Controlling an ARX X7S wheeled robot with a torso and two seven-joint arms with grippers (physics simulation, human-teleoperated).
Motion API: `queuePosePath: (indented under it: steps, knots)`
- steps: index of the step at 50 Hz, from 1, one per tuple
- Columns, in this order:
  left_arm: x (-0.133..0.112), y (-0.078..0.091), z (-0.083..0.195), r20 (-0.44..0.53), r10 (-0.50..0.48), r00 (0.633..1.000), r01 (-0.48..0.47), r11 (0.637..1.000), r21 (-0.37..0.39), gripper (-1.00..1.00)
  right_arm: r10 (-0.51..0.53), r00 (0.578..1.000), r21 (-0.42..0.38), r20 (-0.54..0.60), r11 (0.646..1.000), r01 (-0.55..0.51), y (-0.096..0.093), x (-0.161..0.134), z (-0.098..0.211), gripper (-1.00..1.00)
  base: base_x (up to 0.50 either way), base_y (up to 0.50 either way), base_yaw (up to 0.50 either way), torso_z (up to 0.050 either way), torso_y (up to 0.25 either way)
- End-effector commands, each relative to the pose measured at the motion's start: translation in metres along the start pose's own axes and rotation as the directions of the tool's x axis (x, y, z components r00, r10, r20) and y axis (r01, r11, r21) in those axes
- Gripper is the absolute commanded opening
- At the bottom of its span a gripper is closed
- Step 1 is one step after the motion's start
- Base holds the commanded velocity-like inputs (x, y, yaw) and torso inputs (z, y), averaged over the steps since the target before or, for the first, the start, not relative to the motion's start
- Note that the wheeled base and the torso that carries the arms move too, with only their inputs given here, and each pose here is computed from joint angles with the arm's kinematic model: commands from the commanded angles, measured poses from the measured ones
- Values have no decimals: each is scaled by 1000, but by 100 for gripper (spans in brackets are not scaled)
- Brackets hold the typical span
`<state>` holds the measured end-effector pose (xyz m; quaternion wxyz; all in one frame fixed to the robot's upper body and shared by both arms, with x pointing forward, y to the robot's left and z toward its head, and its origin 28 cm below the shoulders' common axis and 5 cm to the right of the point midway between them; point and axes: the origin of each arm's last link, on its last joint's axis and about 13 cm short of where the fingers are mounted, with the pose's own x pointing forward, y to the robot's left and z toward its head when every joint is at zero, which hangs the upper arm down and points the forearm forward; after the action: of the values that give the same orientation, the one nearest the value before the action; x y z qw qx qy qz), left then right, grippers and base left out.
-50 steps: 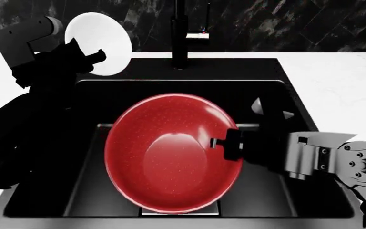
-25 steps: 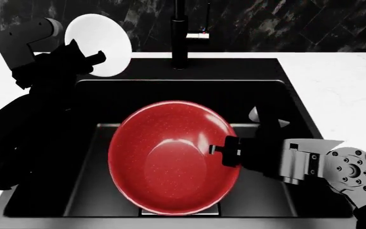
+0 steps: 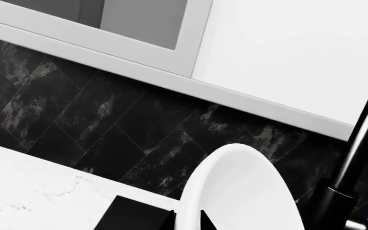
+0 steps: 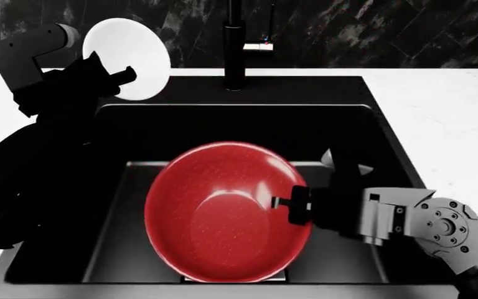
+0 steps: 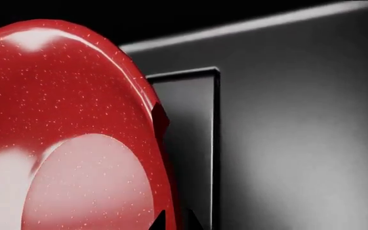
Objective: Stack the bowls in the sink.
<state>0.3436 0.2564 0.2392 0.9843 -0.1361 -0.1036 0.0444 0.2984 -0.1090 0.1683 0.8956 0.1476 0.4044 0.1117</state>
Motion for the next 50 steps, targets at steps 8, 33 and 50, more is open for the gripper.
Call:
queuePosePath:
  steps: [8,33,50]
  knots:
    - [1,-1,4,23,-9,1000,9,1000,-1,-100,12,1000,30,-17,999,-12,-4,12,-8,-100,0,0,0,0,0]
    - [0,-1,5,25,-9,1000,9,1000,2,-100,-15,998,30,-60,999,16,-7,24,-14,-100,0,0,0,0,1]
    - [0,-1,5,26,-8,1000,8,1000,2,-100,-44,993,27,-106,998,47,-13,35,-23,-100,0,0,0,0,1]
